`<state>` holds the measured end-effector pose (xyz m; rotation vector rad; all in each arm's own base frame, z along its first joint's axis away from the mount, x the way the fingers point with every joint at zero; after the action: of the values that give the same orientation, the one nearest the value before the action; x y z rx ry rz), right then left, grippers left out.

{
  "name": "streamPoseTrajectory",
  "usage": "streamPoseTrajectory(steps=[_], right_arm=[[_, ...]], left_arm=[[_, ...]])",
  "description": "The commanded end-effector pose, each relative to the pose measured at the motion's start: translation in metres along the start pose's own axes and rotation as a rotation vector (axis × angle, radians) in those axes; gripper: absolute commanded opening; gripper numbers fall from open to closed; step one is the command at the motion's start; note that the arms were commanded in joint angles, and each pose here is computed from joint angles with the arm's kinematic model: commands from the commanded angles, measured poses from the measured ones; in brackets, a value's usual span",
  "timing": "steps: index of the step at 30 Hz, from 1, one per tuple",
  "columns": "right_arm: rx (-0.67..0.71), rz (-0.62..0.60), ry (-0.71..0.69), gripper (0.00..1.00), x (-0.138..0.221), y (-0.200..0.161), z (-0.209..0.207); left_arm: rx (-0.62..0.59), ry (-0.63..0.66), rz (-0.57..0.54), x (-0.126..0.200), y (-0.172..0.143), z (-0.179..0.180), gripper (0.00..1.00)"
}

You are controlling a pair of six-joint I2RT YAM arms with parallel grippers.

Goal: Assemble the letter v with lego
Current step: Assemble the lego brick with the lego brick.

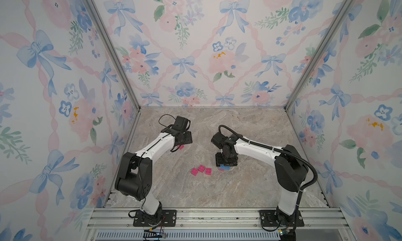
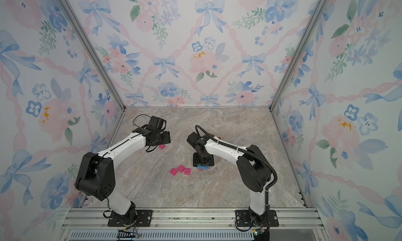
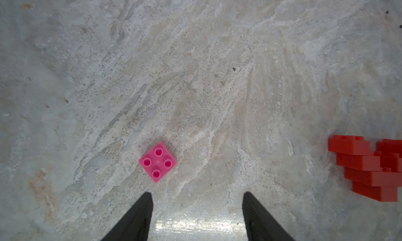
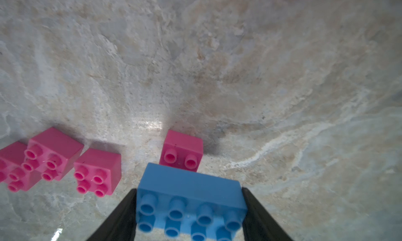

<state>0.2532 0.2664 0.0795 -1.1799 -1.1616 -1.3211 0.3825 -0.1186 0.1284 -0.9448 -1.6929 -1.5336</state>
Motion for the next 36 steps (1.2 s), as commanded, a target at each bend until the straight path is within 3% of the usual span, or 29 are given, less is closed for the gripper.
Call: streamPoseTrajectory(steps=[1, 17, 36], right_arm=[[-0.071, 0.026, -0.005, 0.44, -0.002, 0.000, 0.000], [-0.148, 0.043, -0.036, 0.44, -0.023, 0.001, -0.004], [-0.064, 0.120, -0.099, 0.44, -0.045, -0.002, -0.009]], left_arm=[[-0.029, 0.030, 0.032, -0.006, -0.008, 0.007, 0.69], [-0.046, 0.037, 0.034, -0.010, -0.006, 0.008, 0.68], [-0.045, 0.023, 0.040, -0.010, -0.007, 0.006, 0.66]])
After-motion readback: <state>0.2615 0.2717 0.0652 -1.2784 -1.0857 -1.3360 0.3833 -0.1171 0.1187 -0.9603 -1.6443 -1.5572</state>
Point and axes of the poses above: each gripper's point midway between its finger pads, its own x axis back along the fingers, its own z axis along the line the jaws close on, y = z × x, the point moved 2 cm from there along x, back along the fingers, and after that the axes turned 7 degrees about -x, right-handed, at the moved point
